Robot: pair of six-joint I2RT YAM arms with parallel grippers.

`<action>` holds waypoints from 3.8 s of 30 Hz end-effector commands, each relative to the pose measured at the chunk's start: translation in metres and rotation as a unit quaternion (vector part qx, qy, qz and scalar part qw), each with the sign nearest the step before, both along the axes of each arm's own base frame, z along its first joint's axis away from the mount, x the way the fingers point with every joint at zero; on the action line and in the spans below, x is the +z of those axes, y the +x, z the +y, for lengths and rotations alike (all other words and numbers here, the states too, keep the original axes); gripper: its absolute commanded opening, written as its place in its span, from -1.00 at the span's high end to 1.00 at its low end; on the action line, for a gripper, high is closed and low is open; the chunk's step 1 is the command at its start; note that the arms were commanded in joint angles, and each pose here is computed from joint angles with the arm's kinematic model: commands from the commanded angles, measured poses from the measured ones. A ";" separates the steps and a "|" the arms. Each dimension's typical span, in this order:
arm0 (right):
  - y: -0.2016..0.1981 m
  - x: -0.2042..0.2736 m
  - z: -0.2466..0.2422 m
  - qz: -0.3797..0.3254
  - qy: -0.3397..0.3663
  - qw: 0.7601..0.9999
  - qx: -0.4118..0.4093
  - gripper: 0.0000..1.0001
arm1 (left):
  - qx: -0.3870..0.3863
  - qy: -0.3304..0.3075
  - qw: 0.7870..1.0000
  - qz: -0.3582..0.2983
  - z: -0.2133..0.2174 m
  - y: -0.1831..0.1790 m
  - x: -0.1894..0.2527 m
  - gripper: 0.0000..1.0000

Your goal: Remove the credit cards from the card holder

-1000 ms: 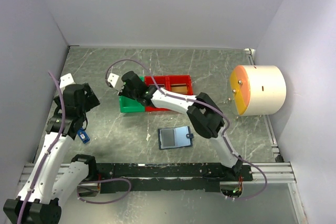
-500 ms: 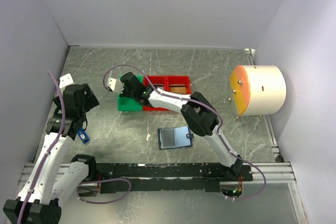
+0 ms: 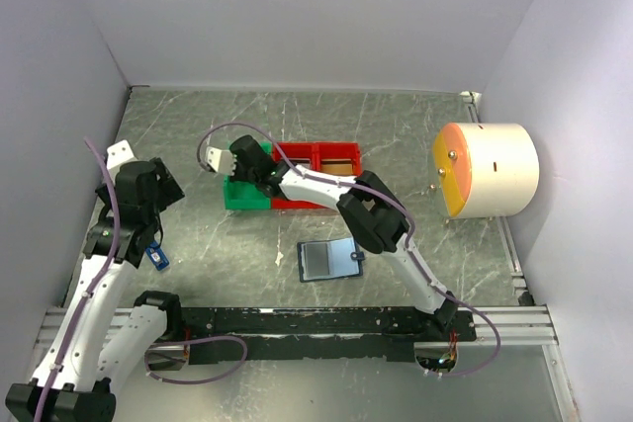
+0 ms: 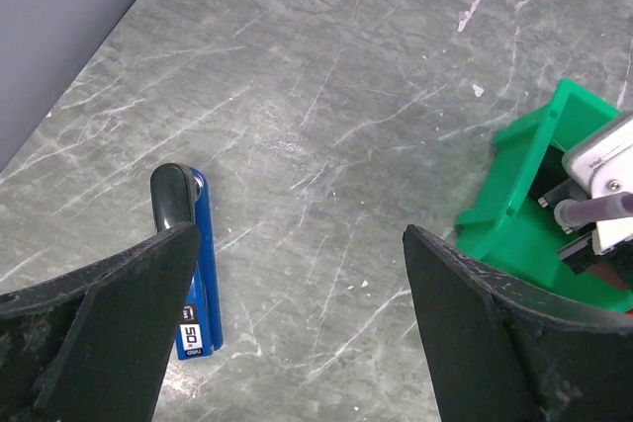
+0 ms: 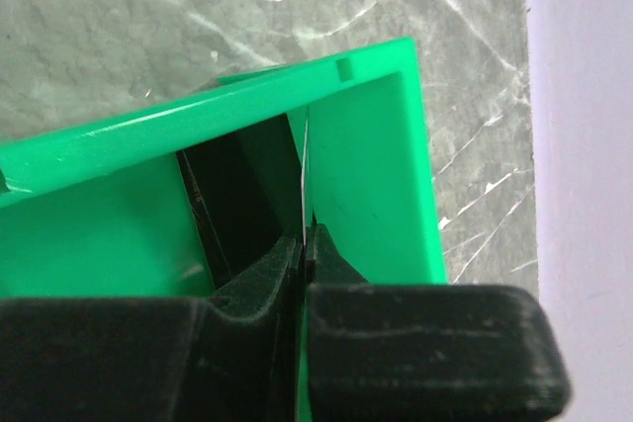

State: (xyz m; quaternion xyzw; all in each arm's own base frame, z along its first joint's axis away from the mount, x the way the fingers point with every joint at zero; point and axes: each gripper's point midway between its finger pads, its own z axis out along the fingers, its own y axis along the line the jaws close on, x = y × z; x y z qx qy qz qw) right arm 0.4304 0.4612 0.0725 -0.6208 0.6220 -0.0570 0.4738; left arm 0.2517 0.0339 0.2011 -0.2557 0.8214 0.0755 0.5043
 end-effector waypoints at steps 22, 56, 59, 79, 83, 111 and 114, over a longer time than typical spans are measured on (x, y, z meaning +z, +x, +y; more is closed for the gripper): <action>0.009 -0.013 -0.022 -0.006 -0.017 0.999 -0.026 0.95 | 0.032 0.007 0.999 -0.015 0.011 -0.007 0.011 -0.93; -0.003 -0.016 -0.023 0.024 0.020 0.999 -0.018 0.17 | 0.029 0.009 1.000 -0.001 0.010 -0.005 0.005 -0.91; -0.002 -0.012 -0.023 0.027 0.025 0.999 -0.018 0.10 | 0.030 0.009 0.999 -0.001 0.011 -0.005 0.005 -0.91; -0.003 0.031 -0.018 0.051 0.100 0.994 -0.003 -0.07 | 0.026 0.008 1.000 0.003 0.009 -0.004 0.004 -0.91; 0.000 0.045 -0.020 0.046 0.118 0.992 -0.017 -0.07 | 0.025 0.007 1.000 0.002 0.009 -0.004 0.004 -0.91; -0.193 0.057 -0.212 0.382 0.442 0.698 -0.413 -0.39 | -0.032 -0.006 0.999 0.008 -0.009 0.005 0.000 -0.95; -0.214 0.038 -0.209 0.371 0.405 0.707 -0.445 -0.32 | -0.033 -0.006 0.999 0.012 -0.010 0.005 -0.001 -0.95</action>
